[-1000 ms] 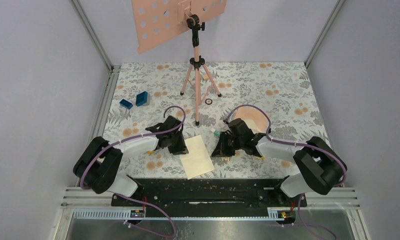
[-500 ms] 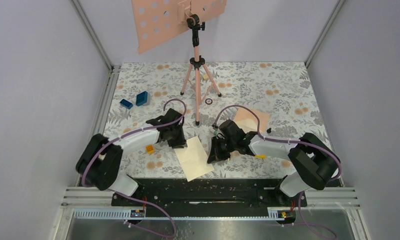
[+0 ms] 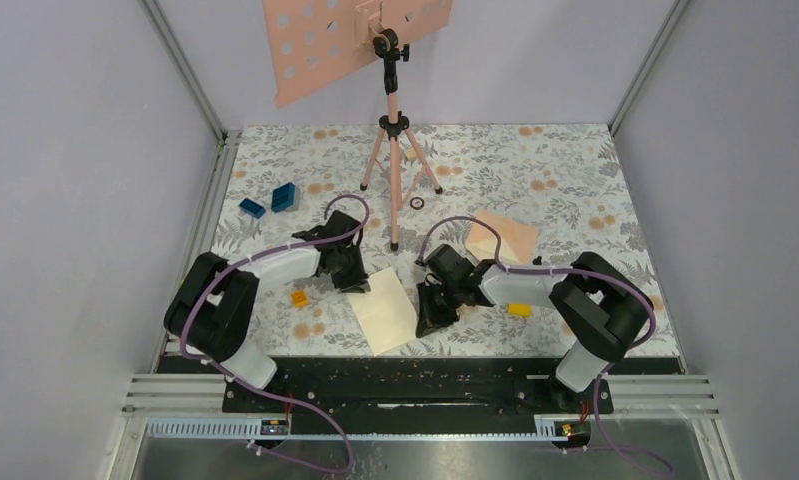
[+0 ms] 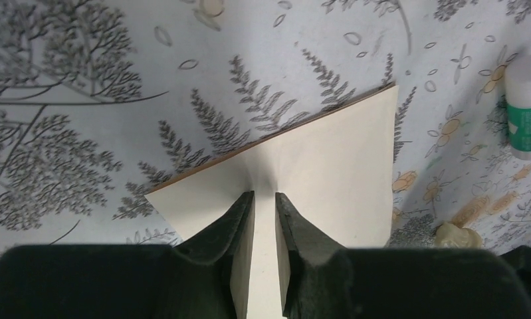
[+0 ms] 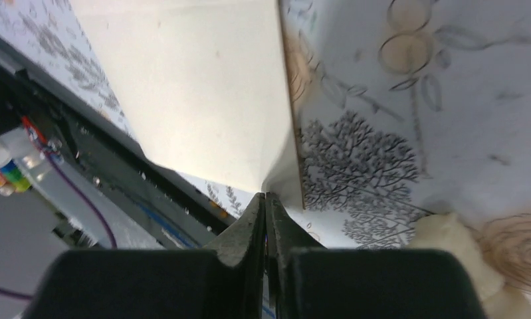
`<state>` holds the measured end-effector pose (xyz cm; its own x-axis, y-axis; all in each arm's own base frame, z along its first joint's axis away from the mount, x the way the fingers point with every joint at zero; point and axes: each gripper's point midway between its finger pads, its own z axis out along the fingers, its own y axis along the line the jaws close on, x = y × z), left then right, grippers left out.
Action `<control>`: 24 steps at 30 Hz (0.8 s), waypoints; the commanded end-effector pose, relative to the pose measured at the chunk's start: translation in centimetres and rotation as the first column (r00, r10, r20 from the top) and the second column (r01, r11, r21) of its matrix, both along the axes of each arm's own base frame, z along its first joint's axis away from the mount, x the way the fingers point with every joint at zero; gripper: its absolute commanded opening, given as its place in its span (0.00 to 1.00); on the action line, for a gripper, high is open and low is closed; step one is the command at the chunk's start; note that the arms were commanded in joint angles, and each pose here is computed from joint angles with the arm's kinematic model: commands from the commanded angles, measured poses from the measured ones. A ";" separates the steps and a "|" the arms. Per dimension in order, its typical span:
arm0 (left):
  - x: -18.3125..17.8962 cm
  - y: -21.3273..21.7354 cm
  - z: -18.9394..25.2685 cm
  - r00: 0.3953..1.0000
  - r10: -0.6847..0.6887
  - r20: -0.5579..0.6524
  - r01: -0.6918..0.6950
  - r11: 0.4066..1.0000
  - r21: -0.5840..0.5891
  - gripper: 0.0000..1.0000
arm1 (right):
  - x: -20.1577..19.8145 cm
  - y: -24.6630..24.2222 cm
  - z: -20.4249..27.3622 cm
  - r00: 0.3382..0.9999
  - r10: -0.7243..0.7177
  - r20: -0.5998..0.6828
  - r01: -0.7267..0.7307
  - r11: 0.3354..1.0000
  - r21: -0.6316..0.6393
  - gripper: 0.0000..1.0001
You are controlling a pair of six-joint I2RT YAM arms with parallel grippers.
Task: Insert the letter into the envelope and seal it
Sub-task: Fold the letter at the center of the board.
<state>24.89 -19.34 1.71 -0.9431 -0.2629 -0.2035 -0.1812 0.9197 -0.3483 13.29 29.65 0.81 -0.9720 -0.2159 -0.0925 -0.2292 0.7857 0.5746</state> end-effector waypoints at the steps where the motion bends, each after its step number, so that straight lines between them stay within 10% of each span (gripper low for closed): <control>1: -1.8 2.3 -0.5 1.000 0.007 -0.022 -0.006 0.998 0.065 0.20 | 3.0 -2.5 -1.6 0.990 -0.036 0.136 0.063 0.976 -0.206 0.03; 14: -4.2 3.5 2.4 1.000 0.022 0.006 -0.022 0.999 0.040 0.21 | 11.5 -0.9 4.6 0.922 -0.046 0.385 0.143 0.963 -0.227 0.03; 24: 0.5 4.2 4.1 0.992 0.084 0.091 -0.084 0.996 -0.007 0.24 | 5.6 2.8 4.6 0.968 -0.225 0.111 0.208 0.967 0.147 0.10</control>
